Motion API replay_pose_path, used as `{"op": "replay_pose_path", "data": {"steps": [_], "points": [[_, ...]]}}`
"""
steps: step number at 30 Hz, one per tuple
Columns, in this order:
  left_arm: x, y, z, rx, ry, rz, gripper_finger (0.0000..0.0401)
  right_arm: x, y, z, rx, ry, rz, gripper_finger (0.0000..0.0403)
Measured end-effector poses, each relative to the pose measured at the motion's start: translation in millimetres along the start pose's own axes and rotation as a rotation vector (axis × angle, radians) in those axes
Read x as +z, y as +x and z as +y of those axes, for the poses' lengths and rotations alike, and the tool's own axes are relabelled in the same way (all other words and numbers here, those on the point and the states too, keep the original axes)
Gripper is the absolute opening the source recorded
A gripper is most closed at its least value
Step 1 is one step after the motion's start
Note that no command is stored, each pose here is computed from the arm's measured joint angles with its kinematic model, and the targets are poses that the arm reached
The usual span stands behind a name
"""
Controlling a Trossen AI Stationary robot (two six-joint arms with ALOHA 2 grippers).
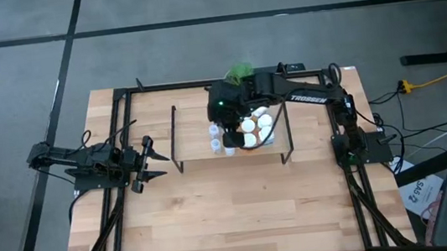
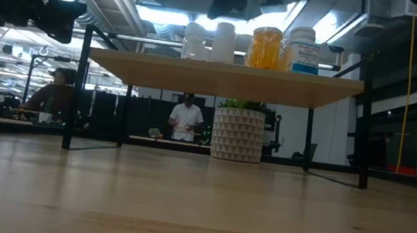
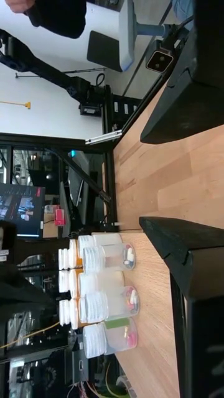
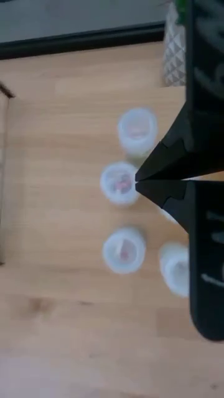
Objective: Pick and place medicine bottles onto shelf by color
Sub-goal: Adjust the transparent pill bottles on the shelf
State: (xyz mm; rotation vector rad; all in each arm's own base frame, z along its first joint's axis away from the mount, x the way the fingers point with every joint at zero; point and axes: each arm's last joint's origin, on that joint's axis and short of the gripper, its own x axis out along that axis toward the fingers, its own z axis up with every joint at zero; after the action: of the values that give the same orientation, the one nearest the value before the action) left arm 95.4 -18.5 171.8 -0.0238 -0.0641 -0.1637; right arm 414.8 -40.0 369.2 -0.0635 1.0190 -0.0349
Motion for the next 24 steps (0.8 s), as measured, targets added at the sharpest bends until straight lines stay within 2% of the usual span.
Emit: {"op": "replay_pose_path", "data": {"steps": [6, 17, 24], "points": [[0, 0, 0, 0.0, 0.0, 0.0, 0.0196, 0, -5, -1, -0.05, -0.021, 0.009, 0.0], [0, 0, 0, 0.0, 0.0, 0.0, 0.0196, -20, 22, -42, -0.083, 0.067, 0.109, 0.0], [0, 0, 0, 0.0, 0.0, 0.0, 0.0196, -24, 34, -48, -0.093, 0.058, 0.115, 0.0]]}}
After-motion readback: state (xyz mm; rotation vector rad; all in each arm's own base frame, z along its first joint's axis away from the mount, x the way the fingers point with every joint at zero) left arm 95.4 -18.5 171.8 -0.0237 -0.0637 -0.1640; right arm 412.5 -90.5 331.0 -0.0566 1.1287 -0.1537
